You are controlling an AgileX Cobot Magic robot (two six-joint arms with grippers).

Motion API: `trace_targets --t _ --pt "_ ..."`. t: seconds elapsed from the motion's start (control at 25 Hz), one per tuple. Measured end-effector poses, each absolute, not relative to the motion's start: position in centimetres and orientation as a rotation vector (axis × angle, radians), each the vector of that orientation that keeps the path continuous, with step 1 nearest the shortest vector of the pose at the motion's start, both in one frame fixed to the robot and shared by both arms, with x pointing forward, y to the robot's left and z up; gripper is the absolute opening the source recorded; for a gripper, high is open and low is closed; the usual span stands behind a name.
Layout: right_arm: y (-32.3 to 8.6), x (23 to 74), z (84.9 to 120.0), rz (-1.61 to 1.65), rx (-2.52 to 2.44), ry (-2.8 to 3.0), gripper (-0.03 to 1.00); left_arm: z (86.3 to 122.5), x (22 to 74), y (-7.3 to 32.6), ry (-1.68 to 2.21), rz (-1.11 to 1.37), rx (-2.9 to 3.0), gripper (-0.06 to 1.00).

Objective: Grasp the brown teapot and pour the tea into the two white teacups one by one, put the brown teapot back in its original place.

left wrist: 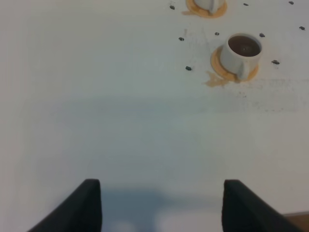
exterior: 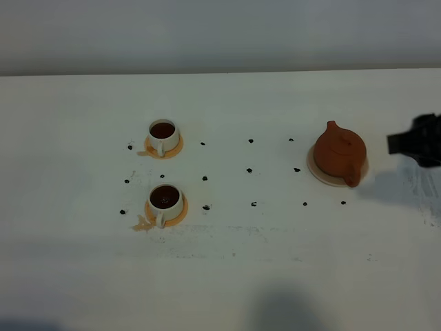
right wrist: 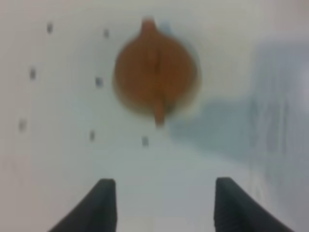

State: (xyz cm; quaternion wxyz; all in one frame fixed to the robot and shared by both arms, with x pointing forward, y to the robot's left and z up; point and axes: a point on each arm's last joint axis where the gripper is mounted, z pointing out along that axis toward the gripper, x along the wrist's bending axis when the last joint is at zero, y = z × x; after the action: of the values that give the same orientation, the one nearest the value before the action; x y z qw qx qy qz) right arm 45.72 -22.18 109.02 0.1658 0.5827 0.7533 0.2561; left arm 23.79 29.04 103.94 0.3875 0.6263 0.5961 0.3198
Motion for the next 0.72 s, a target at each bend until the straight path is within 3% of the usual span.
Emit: trace_targets --t 0.16,0.72 --pt "-23.0 41.6 110.0 0.686 1.652 2.21 0.42 103.9 23.8 29.0 1.517 0.814 1.594 0.51" --pt "-27.3 30.5 106.7 0.81 1.515 2.157 0.38 103.9 23.8 29.0 1.517 0.814 1.594 0.51"
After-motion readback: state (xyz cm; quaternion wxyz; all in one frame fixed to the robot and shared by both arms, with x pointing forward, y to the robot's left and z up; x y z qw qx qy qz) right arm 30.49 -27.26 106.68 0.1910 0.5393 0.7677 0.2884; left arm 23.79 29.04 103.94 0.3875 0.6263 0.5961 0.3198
